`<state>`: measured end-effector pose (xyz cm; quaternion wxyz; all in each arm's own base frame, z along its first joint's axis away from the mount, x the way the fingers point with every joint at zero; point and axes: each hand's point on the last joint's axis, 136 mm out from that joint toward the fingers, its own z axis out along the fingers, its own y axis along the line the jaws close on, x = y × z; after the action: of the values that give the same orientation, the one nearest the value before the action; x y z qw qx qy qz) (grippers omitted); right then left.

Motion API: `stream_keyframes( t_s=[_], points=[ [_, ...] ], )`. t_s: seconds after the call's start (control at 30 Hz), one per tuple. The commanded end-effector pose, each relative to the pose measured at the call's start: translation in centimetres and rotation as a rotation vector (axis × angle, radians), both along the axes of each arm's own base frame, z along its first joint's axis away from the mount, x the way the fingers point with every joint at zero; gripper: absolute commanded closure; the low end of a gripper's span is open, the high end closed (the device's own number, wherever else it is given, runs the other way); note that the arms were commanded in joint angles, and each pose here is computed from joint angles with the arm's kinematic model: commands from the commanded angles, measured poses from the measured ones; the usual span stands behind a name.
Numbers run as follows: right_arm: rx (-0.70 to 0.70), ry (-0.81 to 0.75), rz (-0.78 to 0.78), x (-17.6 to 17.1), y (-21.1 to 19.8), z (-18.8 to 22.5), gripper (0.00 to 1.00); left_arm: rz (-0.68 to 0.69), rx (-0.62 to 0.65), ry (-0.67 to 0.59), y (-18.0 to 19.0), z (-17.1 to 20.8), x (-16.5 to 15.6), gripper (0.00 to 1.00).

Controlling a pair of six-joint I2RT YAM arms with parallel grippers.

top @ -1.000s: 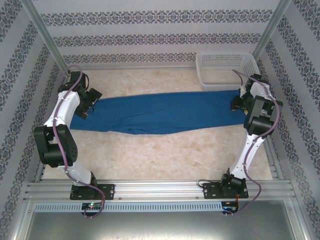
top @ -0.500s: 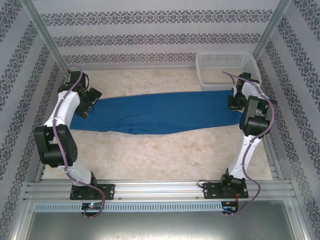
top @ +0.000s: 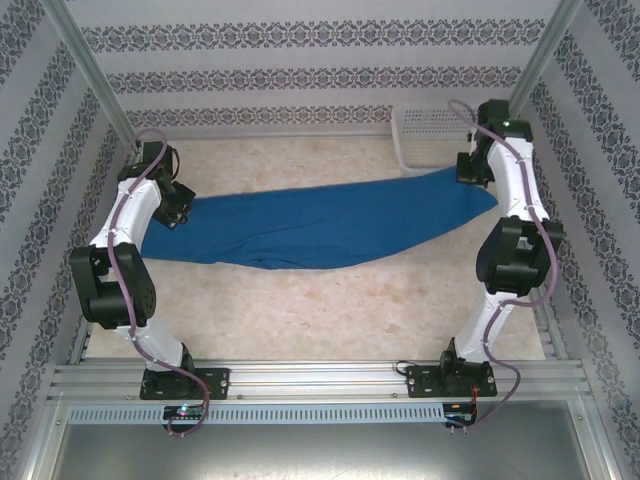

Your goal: Roll up the long pants

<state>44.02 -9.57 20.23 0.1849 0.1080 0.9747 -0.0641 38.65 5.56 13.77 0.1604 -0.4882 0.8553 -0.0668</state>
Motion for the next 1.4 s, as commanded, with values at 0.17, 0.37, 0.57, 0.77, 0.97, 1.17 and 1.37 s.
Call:
stream_keyframes(
  t_s=[0.17,0.37,0.57,0.77,0.97,1.17,1.37],
  points=[
    [-0.228,0.083,-0.283,-5.0,-9.4,5.1,1.00,0.001,0.038,-0.022,0.9,2.9,-0.9,0.74],
    [-0.288,0.030,-0.432,-7.7,-13.8,7.9,1.00,-0.020,0.085,-0.027,1.5,4.8,-1.3,0.67],
    [-0.033,-0.101,-0.317,-5.2,-7.7,8.7,1.00,-0.008,0.091,-0.046,1.5,5.5,-1.6,0.67],
    [0.031,-0.108,-0.001,-2.6,5.9,9.5,1.00,-0.008,0.077,-0.051,1.3,5.5,-1.7,0.67],
    [0.222,-0.163,0.141,-1.8,16.2,10.5,1.00,-0.015,0.078,-0.064,1.3,5.9,-1.6,0.67],
    [0.423,-0.188,0.240,-1.1,25.3,10.5,1.00,-0.022,0.056,-0.070,0.9,5.6,-1.1,0.67],
    [0.571,-0.177,0.323,0.1,33.9,9.6,1.00,-0.036,0.029,-0.083,0.4,5.6,-0.8,0.67]
  ],
)
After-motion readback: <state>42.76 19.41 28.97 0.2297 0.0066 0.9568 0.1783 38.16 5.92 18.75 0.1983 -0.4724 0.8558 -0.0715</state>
